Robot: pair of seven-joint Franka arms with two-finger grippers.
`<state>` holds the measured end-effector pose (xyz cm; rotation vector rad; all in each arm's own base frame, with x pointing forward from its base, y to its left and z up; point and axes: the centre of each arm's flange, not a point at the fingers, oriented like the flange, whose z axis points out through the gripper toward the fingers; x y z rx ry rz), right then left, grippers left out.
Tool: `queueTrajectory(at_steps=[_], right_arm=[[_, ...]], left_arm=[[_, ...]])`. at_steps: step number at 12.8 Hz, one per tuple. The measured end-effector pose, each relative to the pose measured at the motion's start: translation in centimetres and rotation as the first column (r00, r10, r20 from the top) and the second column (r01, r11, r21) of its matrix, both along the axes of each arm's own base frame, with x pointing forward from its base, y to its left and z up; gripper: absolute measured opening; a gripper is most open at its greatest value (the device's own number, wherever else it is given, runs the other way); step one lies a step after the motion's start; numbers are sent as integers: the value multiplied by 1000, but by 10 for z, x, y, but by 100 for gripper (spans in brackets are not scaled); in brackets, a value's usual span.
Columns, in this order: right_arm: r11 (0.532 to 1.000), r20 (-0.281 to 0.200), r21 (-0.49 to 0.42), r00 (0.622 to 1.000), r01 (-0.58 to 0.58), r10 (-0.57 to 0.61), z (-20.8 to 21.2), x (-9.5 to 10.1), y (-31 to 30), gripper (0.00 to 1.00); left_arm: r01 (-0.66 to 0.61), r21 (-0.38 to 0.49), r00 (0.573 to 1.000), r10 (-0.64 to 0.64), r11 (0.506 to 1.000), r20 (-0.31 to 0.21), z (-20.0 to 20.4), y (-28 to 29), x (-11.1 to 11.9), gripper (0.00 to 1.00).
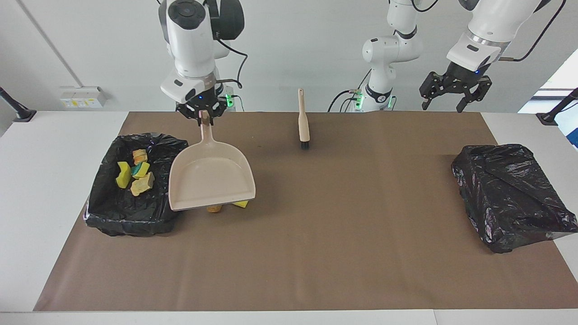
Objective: Sweep and dump trash in bin
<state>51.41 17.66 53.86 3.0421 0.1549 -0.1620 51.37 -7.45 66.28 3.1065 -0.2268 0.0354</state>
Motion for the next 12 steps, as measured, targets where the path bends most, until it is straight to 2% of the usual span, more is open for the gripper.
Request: queueTrajectory(at_steps=[3,4,7,12], right_arm=[[988,43,48,987,150,-152,-40,23,75,33],[979,43,75,980,192,-195,-56,30,98,33],[964,53,159,973,213,-224,-102,48,157,33],[963,65,194,977,185,-201,-166,30,240,33]], left_arm=[[-3,-9,1000,3,1000,4,9,4,2,100],[-5,-13,1000,5,1000,8,12,7,3,100],[14,-11,1000,-14,1000,-4,13,1,3,100],[5,0,1000,-5,1000,-26,5,6,8,100]])
